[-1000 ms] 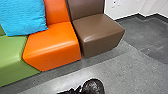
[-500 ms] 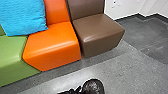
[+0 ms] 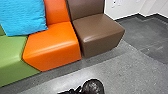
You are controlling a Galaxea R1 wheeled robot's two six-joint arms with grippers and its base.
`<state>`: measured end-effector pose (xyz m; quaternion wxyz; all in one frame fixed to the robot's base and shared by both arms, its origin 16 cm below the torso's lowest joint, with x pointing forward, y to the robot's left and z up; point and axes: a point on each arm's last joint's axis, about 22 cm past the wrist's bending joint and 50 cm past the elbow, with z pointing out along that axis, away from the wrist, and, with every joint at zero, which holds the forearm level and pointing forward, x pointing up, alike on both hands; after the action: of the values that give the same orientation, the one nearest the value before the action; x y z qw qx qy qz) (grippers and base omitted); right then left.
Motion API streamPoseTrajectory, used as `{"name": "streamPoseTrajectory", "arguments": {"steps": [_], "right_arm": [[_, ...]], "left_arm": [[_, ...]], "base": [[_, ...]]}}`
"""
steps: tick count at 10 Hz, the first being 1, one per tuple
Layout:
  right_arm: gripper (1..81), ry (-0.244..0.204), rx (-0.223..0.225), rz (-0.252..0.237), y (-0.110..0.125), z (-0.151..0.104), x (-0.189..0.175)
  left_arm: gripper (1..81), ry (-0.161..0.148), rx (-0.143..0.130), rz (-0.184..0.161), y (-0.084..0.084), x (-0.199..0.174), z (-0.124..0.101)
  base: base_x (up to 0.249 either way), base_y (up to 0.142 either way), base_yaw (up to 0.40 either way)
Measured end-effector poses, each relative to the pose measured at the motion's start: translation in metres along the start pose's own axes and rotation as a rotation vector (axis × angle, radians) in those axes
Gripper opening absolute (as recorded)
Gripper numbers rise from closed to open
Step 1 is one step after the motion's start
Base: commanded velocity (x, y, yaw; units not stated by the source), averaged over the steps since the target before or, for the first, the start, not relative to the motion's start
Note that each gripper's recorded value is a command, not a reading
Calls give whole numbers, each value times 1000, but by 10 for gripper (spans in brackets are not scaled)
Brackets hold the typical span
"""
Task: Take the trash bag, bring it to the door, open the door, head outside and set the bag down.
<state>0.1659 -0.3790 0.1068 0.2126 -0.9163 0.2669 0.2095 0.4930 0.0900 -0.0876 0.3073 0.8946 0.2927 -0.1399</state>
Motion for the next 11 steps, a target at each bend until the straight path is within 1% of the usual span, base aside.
{"name": "streamPoseTrajectory", "arguments": {"steps": [1, 2, 5, 8, 9, 11], "right_arm": [[811, -7, 11, 1, -4, 5, -3], [811, -9, 14, 1, -5, 11, -4], [811, 4, 12, -8, -5, 10, 6], [811, -1, 10, -5, -6, 7, 4], [811, -8, 6, 0, -8, 1, -1], [811, -25, -3, 11, -13, -17, -13]], "left_arm": [[10, 0, 4, 15, 1, -1, 1], [10, 1, 6, 21, 0, -1, 1], [10, 2, 7, 22, -1, -2, 2], [10, 3, 9, 20, -1, -3, 1], [10, 2, 16, 20, -1, -7, -2], [10, -19, 46, 7, -13, -26, -11]], "base": [[0, 0, 0], [0, 0, 0], [0, 0, 0], [0, 0, 0], [0, 0, 0], [0, 0, 0]]}}
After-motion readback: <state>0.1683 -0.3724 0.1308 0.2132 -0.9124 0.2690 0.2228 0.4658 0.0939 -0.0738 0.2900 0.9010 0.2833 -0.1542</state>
